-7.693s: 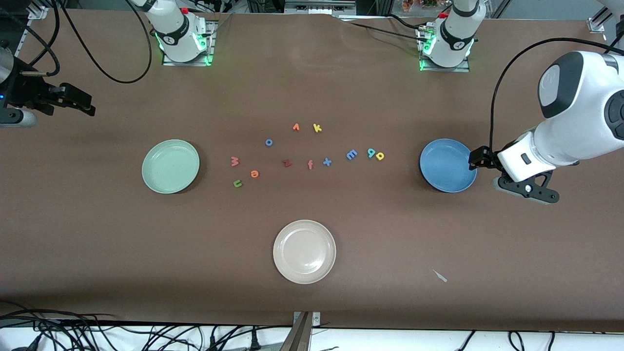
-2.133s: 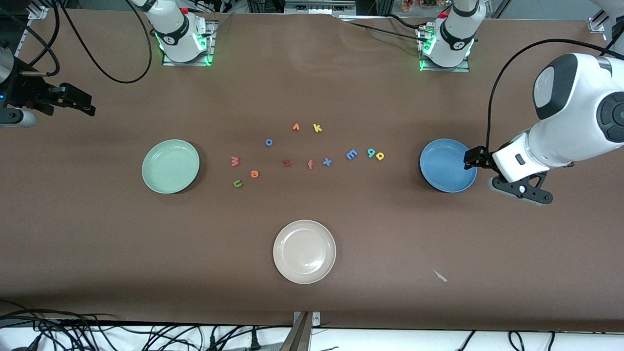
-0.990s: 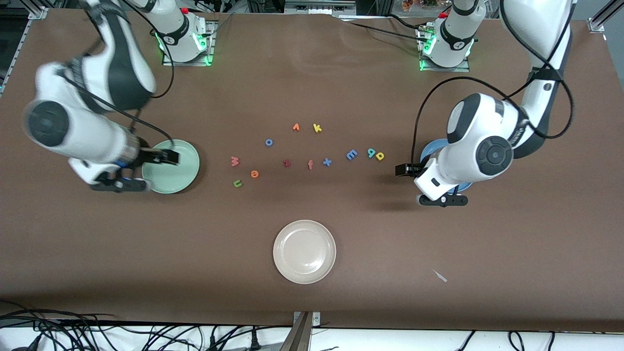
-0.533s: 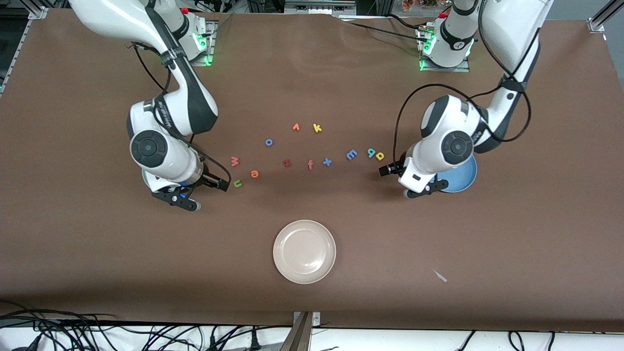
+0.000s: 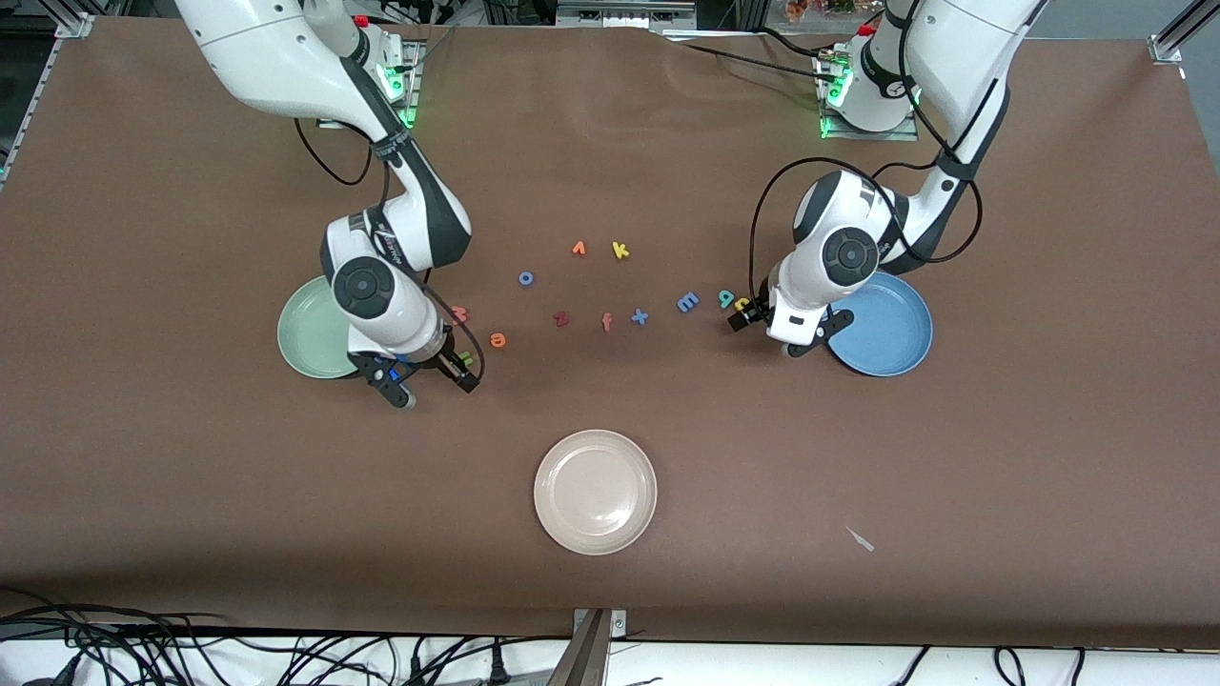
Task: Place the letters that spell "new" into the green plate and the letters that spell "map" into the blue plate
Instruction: 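Grasp the green and yellow letters with the right and left grippers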
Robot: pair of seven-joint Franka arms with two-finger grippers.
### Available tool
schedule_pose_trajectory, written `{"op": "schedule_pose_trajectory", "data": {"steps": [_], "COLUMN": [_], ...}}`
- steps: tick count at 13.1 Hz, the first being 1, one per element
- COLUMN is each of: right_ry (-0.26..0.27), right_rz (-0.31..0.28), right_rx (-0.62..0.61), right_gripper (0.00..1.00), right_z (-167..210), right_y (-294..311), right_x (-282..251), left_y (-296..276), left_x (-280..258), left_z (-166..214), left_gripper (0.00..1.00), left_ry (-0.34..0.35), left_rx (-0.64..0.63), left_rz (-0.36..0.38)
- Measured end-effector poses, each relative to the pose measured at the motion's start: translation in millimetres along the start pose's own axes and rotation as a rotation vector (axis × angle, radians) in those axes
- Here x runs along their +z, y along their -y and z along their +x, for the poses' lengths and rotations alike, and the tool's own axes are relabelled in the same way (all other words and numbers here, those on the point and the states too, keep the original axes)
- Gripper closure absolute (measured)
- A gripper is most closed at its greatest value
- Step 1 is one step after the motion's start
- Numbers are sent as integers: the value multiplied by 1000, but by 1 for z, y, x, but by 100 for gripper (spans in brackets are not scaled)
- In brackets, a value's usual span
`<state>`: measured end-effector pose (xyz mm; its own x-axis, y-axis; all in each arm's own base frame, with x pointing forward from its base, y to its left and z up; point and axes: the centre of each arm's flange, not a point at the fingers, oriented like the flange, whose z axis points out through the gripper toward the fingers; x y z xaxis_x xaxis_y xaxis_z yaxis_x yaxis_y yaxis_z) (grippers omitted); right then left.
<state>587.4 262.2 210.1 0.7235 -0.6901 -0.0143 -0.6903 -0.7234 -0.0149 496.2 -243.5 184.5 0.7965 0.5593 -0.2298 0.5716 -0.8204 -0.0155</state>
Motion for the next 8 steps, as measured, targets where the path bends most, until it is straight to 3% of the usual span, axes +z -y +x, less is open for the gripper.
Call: {"op": "schedule_pose_trajectory", "data": {"steps": [4,5,6,8], "right_ry": [4,4,5,5], "right_rz": [-10,-11,-13,-13], "right_rx": [7,7,6,4], "right_gripper": [14,20,20,33], "right_z": [-17,-18,-19,-20], "right_y": [-10,-10,-10,-10], "right_x": [19,20,21,22], "left_y": [1,-1,-1,0], "left_x": [2,1,1,4], "left_z": [-7,-9,-10,-11], "left_gripper": [7,7,7,8], "left_ry": [-5,-5,-6,-15], "left_rx": [-96,-108,-117,-132], "left_rz": [-7,-9,-11,-26]}}
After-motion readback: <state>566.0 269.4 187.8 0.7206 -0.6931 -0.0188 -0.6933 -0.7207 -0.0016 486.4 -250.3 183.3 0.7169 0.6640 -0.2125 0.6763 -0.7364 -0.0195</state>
